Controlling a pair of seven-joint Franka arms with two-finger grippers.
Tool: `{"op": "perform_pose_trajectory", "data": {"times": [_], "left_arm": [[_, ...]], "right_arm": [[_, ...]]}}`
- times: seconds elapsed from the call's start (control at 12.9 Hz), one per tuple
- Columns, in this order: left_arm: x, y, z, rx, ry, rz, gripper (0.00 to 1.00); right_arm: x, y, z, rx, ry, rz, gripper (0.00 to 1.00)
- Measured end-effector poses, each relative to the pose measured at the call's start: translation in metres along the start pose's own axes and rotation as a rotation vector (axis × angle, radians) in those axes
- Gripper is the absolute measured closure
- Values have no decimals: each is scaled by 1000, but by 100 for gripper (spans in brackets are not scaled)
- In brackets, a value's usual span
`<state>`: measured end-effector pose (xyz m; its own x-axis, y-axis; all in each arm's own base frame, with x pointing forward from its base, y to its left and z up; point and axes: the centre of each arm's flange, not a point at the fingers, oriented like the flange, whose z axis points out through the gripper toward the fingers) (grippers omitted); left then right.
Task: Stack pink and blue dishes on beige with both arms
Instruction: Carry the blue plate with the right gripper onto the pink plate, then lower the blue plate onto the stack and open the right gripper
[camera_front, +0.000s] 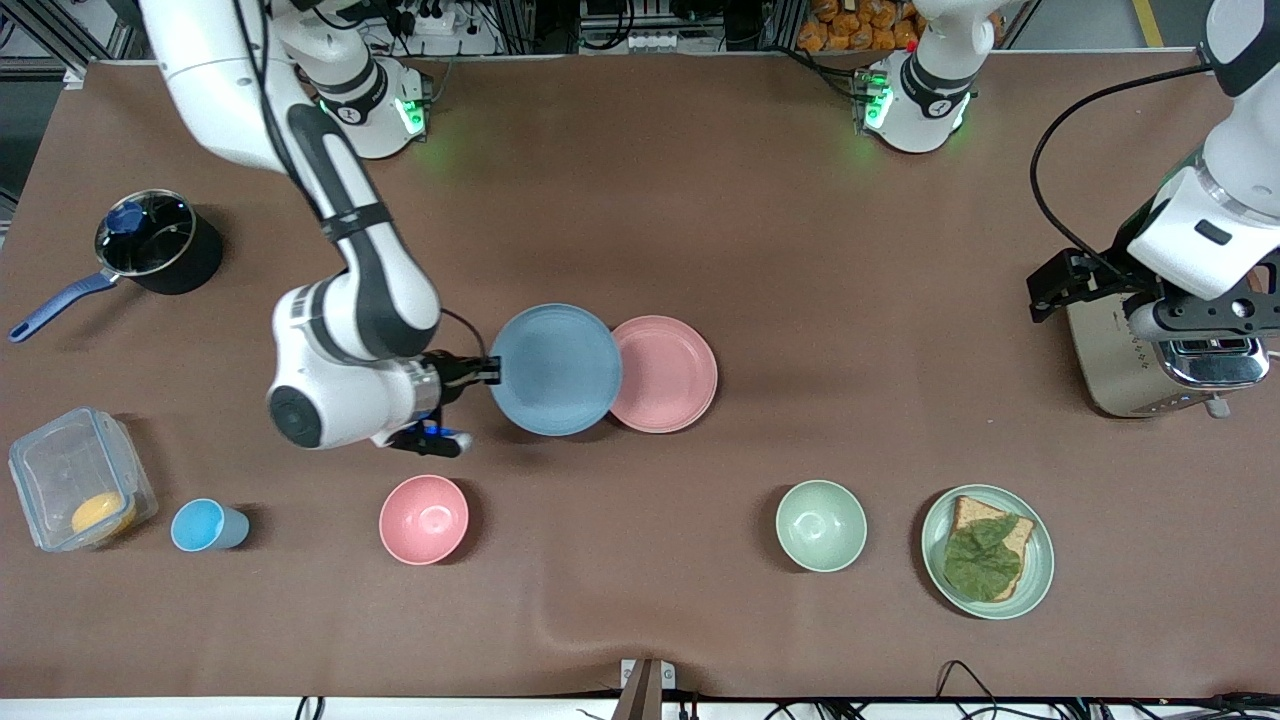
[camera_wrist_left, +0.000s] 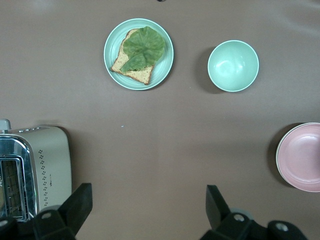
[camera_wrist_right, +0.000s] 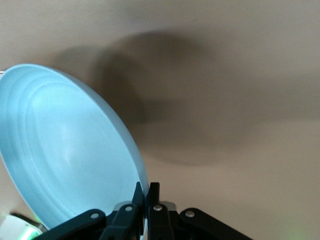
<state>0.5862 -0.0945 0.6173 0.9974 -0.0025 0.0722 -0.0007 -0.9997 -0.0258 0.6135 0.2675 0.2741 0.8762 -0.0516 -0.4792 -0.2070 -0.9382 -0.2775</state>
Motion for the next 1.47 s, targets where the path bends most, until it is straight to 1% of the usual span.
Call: {"op": "perform_pose_trajectory", "data": {"times": [0.15, 0.39, 0.62, 0.93, 1.08, 1.16, 1.24, 1.32, 1.47], "left_arm": [[-4, 1, -8, 6, 2, 0, 0], [-7, 0, -11, 11, 3, -2, 0], [-5, -17, -13, 30, 8, -10, 0], [-10, -23, -21, 50, 11, -13, 0], [-12, -23, -23, 49, 5, -14, 0], [-13, -25, -23, 49, -2, -17, 0], [-14, -26, -23, 49, -5, -19, 0], [-14, -27, -23, 49, -6, -21, 0], [-14, -28, -23, 50, -7, -23, 0]], "right_arm": [[-12, -34, 20, -13, 7, 21, 95], [-24, -64, 39, -14, 28, 31, 95], [-25, -82, 64, -12, 58, 27, 95], [-24, -93, 92, -11, 71, 24, 95], [-20, -94, 96, 2, 82, 30, 95], [-20, -94, 97, 10, 82, 34, 93], [-19, -95, 99, 19, 82, 38, 89], [-19, -96, 99, 23, 86, 38, 81], [-19, -100, 96, 29, 96, 32, 57]]}}
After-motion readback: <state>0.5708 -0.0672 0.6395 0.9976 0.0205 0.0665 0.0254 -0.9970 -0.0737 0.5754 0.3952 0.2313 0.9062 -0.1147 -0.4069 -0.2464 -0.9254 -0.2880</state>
